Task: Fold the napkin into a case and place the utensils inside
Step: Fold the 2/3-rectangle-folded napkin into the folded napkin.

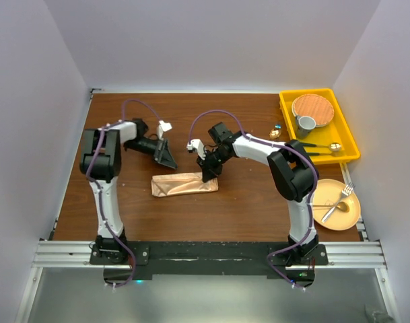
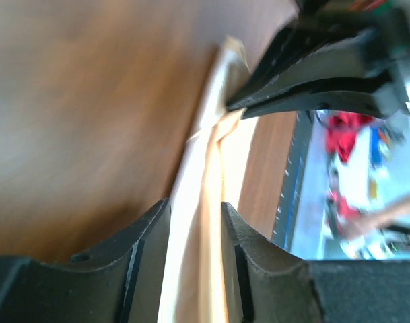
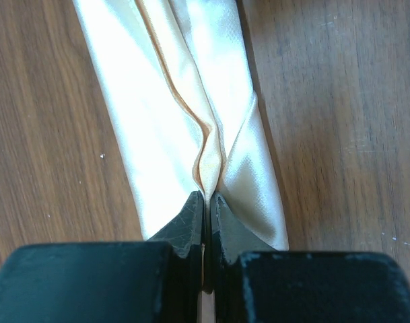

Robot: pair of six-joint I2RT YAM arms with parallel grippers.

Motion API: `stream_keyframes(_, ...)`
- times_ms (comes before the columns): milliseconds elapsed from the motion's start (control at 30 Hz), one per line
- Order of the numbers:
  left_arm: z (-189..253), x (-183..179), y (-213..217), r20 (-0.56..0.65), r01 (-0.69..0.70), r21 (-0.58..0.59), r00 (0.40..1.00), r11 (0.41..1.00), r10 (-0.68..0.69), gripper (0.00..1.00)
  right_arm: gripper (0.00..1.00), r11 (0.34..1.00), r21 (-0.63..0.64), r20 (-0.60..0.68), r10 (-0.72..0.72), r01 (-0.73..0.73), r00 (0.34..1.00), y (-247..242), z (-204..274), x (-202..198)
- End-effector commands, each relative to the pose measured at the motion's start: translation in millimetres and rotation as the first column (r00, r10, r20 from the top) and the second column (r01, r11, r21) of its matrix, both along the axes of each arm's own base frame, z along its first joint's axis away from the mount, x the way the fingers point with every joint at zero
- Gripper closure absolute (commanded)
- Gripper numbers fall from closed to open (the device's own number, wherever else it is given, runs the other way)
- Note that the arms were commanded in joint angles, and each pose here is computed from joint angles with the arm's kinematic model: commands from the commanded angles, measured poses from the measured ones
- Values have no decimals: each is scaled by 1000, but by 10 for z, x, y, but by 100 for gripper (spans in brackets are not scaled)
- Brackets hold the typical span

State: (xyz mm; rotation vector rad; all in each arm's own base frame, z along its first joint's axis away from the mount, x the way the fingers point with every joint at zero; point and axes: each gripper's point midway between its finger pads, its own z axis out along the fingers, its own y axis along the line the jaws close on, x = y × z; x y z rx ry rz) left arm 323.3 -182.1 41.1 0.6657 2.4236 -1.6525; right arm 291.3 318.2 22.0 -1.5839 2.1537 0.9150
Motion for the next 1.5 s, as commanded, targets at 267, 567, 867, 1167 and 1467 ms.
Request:
stream_keyframes(267,893,225,871,645,-203,122,760,972,77,47,100,996,-85,-98,-51,43,994,-91,-63,-109)
stream_keyframes(567,643,-292,425,795,12,308,546,951,-264,43,100,995,-80,-167,-67,54,984,-42,-75,-155)
stream_keyframes(867,408,-395,44,822,92,400,404,912,-402,44,100,994,-85,-230,-89,71,969,-53,-76,-248)
stream_keyframes(1167,147,-514,-183,783,180,441,402,879,-475,54,100,992,-88,-246,-105,86,964,-54,-73,-283)
stream_keyframes(1467,-12,-600,-202,752,224,467,408,855,-518,64,100,993,-88,-247,-99,80,964,-92,-64,-337)
